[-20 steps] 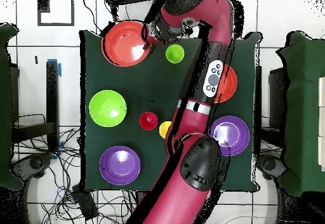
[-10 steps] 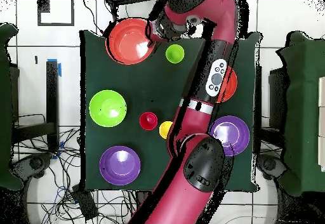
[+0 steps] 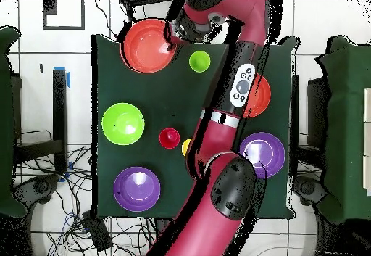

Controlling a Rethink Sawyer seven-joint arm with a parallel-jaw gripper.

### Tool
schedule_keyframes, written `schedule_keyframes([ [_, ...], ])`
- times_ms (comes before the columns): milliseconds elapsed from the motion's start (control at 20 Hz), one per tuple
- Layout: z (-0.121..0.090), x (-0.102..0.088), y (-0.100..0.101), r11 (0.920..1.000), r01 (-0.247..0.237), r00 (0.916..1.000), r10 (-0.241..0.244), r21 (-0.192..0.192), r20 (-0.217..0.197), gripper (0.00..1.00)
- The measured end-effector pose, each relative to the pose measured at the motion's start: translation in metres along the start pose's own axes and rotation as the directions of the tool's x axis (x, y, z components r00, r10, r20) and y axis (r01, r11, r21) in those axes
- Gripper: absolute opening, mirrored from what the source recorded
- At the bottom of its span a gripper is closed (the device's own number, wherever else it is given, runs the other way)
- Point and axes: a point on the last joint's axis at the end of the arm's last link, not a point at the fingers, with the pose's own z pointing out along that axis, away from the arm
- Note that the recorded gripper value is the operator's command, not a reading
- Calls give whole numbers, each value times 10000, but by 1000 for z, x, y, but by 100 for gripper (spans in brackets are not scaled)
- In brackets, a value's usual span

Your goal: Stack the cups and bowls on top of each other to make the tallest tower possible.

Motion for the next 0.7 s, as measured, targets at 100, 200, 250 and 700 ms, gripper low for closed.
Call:
schedule_keyframes([
  [100,-2,-3,2,9992,387,9992,-387,124,17,0],
  [200,-3,-5,3,9973,695,9976,-696,231,14,0],
  [250,-3,-6,4,9960,848,9964,-848,285,9,0],
  [700,-14,-16,6,9804,1777,9840,-1779,856,-58,0],
])
